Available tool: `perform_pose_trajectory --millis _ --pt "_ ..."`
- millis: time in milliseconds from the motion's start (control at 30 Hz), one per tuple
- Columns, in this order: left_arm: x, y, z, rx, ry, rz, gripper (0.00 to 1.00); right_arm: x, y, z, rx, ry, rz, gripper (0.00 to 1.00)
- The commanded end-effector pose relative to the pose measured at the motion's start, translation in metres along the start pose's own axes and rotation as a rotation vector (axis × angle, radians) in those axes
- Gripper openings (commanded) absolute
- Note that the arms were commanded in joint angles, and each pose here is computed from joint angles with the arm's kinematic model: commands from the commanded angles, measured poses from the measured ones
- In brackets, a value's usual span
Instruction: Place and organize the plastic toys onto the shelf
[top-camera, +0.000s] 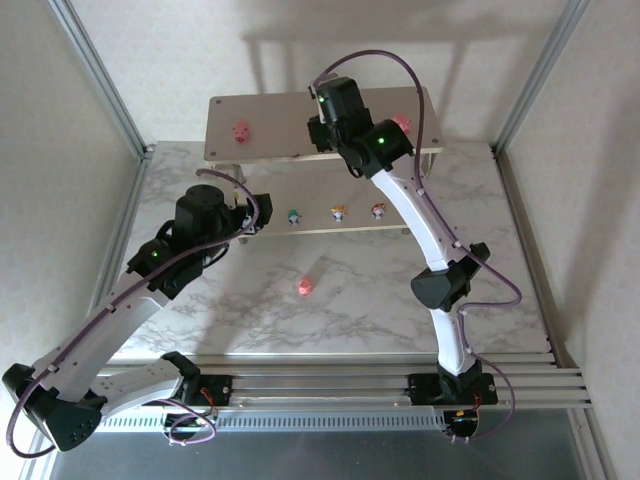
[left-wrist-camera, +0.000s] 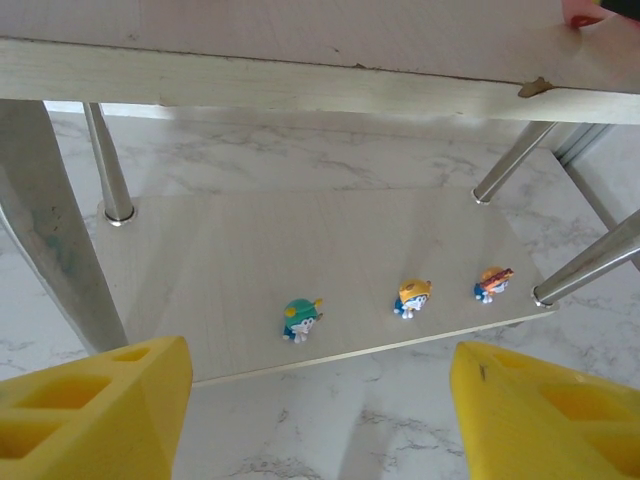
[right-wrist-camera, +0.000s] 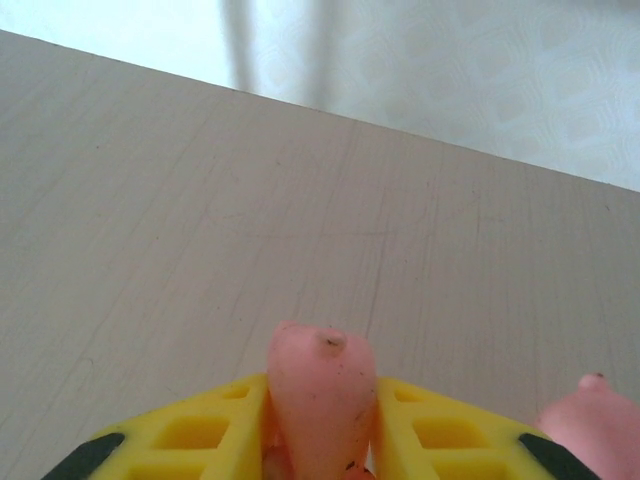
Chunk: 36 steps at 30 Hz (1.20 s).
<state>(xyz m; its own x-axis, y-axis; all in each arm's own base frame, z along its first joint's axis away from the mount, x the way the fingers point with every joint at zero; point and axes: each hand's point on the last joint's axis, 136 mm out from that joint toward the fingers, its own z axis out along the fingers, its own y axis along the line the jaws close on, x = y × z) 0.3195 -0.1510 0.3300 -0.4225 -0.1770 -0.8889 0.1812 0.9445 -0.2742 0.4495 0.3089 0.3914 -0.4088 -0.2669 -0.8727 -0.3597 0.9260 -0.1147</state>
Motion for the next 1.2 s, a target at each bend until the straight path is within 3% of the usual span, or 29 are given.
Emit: perform_pose_trajectory --millis 0,733,1167 --pt "-0.009 -0.001 -0.003 0.007 -0.01 0.014 0.69 0.002 0.004 0.01 -0.015 0.004 0.013 0.33" --pt "-0.009 0.004 -0.006 -0.001 -0.011 0.014 0.69 -0.004 0.005 0.012 -0.022 -0.017 0.053 0.45" --pt "-0.009 0.005 -0.011 0.001 -0.015 0.007 0.7 -0.018 0.007 -0.001 -0.066 -0.064 0.074 0.69"
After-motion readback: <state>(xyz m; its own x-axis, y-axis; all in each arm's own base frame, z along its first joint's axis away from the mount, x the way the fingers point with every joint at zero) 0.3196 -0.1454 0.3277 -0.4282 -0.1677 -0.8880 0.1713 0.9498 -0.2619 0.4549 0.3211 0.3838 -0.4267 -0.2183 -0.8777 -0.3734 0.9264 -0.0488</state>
